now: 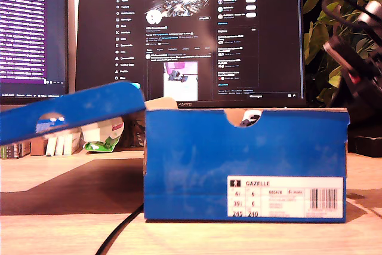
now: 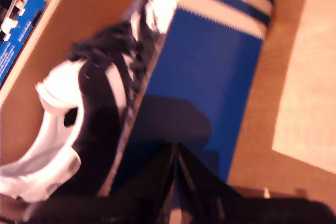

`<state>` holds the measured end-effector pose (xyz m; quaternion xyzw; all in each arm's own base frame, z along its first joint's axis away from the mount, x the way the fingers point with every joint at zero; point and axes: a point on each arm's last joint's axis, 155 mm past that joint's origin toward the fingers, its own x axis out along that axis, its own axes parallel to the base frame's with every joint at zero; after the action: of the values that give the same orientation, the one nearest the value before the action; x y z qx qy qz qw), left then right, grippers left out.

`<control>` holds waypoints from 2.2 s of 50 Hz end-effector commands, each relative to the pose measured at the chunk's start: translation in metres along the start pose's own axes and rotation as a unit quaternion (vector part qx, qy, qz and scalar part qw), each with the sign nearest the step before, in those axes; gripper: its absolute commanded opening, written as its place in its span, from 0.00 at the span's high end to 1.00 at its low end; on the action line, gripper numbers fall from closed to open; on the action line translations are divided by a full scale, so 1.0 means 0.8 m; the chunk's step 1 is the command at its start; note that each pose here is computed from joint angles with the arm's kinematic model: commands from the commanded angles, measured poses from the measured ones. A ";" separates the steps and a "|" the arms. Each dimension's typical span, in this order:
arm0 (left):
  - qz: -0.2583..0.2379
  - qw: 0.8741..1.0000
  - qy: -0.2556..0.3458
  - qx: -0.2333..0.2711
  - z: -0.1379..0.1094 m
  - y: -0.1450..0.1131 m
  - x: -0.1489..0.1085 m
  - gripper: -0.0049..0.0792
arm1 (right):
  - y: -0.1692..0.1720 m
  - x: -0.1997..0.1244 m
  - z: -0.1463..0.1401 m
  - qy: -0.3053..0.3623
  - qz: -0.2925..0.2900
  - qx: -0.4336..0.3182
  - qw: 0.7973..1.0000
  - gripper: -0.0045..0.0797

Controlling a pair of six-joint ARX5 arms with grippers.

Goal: Close the blue shoebox by pushing the lid with your left arm and holding the box in place with your right arm

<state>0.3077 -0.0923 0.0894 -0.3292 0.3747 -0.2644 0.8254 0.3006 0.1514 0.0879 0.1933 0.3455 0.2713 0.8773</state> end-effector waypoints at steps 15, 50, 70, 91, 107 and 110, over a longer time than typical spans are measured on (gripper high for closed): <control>-0.112 0.993 0.015 0.042 0.033 -0.082 -0.004 0.96 | 0.021 0.003 0.000 0.010 0.028 -0.007 1.000 0.96; -0.234 0.957 0.117 0.128 -0.018 -0.234 0.028 0.96 | 0.057 0.010 -0.021 0.037 0.067 -0.031 0.997 0.96; -0.233 0.951 0.106 0.173 -0.056 -0.291 0.061 0.96 | 0.056 0.008 -0.012 0.031 0.069 -0.030 0.997 0.96; -0.193 0.962 0.044 0.190 -0.017 -0.274 0.068 0.96 | 0.054 -0.011 0.045 0.014 0.076 -0.032 0.997 0.96; -0.160 0.972 0.042 0.169 0.003 -0.236 0.063 0.96 | 0.093 -0.022 0.041 0.045 0.150 -0.002 0.988 0.96; -0.163 0.971 0.042 0.170 0.004 -0.236 0.061 0.96 | 0.097 -0.024 0.036 0.055 0.160 0.005 0.986 0.96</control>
<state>0.3025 -0.2461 0.2088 -0.2322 0.3037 -0.4640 0.7991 0.2852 0.1926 0.1564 0.2322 0.3562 0.4091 0.8074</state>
